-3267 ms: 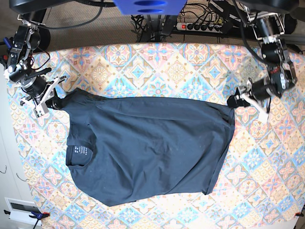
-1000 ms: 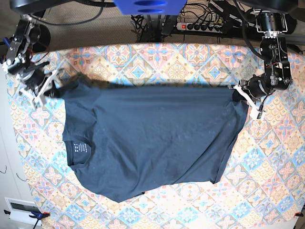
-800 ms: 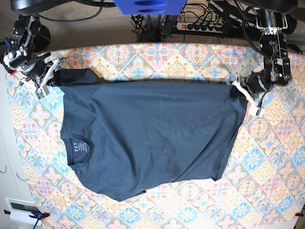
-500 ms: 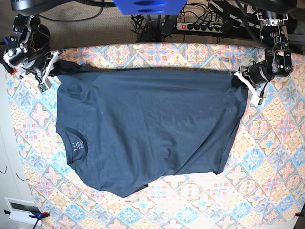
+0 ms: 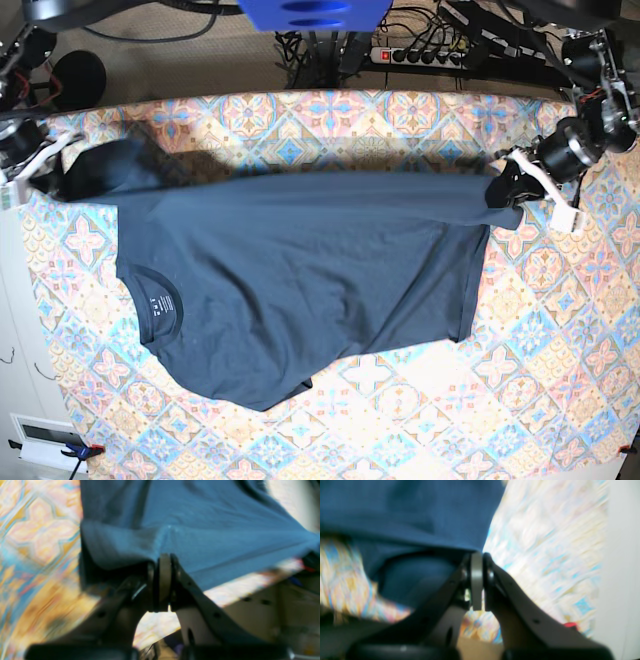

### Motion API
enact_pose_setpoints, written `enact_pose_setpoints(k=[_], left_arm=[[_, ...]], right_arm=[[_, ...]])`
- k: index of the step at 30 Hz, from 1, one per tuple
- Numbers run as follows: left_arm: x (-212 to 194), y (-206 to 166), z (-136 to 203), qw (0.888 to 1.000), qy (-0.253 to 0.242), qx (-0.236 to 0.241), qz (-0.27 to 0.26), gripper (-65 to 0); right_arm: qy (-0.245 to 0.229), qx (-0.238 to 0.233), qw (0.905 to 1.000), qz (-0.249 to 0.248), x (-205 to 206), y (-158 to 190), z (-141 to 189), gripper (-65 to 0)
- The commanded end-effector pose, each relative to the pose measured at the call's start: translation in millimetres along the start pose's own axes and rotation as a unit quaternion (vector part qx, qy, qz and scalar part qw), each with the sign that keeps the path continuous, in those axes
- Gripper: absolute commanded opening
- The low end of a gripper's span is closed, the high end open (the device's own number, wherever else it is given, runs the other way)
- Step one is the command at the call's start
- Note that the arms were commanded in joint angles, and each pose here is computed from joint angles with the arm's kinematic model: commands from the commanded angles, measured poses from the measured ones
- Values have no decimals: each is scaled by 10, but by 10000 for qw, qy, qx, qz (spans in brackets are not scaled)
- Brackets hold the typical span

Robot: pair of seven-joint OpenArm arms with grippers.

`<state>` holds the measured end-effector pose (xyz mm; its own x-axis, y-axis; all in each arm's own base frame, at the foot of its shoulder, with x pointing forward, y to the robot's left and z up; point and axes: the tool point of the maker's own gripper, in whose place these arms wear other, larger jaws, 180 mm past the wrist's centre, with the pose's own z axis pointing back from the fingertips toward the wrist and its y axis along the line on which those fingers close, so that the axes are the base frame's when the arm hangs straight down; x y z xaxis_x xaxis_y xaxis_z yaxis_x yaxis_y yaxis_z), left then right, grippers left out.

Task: Layout the t-shirt on the table in an organized manner, then fold the t-shirt properly
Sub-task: 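Lift the shirt by both shoulders and drag it toward the robot, then grasp the shirt collar area with the right gripper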

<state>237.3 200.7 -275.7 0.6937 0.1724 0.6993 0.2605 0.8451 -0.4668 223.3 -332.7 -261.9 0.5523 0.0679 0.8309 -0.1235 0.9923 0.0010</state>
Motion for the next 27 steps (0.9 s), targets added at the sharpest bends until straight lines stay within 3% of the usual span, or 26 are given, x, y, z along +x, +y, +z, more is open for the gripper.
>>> enact_pose_setpoints(k=[1, 6, 10, 13, 16, 19, 23, 27], left_arm=[[165, -42, 131, 9994, -281, -69, -208, -650], [451, -287, 492, 9932, -868, -677, -384, -650], [552, -186, 685, 9934, -884, -327, -658, -650], [530, -99, 803, 9943, -784, -65, -726, -650], [575, -26, 909, 9933, -865, 142, -758, -650], [669, 42, 1032, 9904, -1071, 354, -799, -650], [857, 66, 1133, 9853, -1286, 483, -1018, -650], [1033, 31, 1167, 9799, -1508, 475, -1215, -650]], right_arm=[[-499, -162, 9986, 12, 269, -115, 121, -645], [-1801, -568, 9814, -348, 780, -422, 529, -645], [-2700, -677, 9590, -536, 1051, -543, 897, -645], [-3294, -474, 9411, -597, 1236, -512, 1119, -644], [-2926, -388, 9543, -466, 1199, -488, 1054, -644], [-2392, 78, 9699, -448, 1086, -285, 736, -643], [-950, 694, 9930, -67, 647, 184, 17, -637], [98, 771, 9960, 436, 156, 538, -447, -544]])
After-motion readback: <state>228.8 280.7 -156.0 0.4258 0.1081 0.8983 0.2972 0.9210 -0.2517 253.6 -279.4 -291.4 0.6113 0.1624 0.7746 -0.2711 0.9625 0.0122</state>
